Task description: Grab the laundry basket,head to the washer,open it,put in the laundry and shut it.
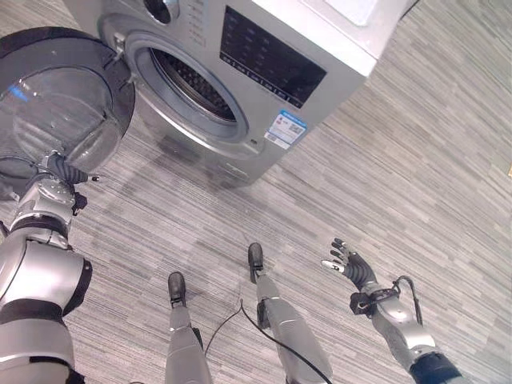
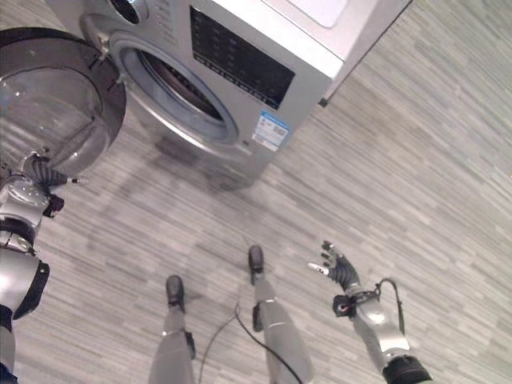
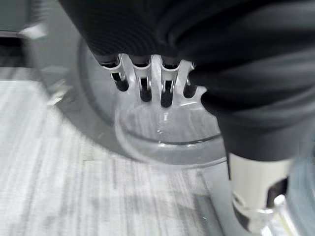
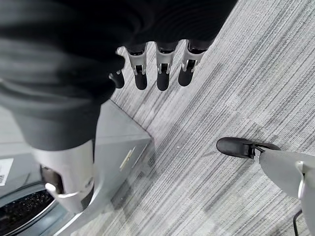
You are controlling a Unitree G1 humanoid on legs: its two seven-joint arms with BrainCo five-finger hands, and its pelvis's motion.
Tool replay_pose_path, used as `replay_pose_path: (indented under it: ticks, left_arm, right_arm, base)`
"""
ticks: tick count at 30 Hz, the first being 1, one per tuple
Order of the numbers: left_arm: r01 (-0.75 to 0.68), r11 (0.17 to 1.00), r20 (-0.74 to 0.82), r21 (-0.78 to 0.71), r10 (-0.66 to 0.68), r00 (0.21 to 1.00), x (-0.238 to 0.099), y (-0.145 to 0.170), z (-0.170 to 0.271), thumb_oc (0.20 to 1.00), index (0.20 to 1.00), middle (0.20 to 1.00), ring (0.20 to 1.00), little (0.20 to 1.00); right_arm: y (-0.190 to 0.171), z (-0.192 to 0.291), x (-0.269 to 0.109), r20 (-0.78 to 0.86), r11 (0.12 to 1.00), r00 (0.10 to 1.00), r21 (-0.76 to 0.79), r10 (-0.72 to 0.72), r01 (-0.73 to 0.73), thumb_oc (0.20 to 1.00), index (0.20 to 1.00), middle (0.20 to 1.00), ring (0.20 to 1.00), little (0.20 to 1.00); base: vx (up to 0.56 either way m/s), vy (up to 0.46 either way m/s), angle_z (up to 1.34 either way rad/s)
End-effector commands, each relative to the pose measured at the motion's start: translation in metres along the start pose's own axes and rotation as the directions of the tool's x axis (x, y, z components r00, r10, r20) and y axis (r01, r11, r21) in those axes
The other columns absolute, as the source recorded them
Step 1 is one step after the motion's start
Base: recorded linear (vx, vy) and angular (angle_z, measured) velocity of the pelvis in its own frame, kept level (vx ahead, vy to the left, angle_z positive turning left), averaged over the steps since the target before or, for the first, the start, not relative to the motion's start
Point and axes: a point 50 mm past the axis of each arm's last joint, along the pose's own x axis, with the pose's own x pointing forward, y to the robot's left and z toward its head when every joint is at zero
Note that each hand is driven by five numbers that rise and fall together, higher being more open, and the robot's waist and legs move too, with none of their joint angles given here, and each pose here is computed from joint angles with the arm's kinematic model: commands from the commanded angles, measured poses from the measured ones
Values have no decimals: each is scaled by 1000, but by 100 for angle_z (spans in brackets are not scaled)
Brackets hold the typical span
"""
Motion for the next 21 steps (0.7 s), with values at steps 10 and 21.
replay_pose_path:
  ticks: [10, 21]
  left_arm:
    - [-88, 996, -41, 7, 89, 995, -2, 13, -29, 1000, 1000, 1000, 1000, 1000]
    - [-49, 997, 31, -56, 51, 998, -5, -15, -23, 1000, 1000, 1000, 1000, 1000]
  right_arm:
    - [-11, -16, -13, -39, 999, 999, -47, -16, 14, 1000, 1000, 1000, 1000, 1000]
    - [-21, -40, -17, -137, 993, 986, -81, -99, 89, 1000, 1000, 1000, 1000, 1000]
  base:
    - [1, 0, 0]
    - [5, 3, 0]
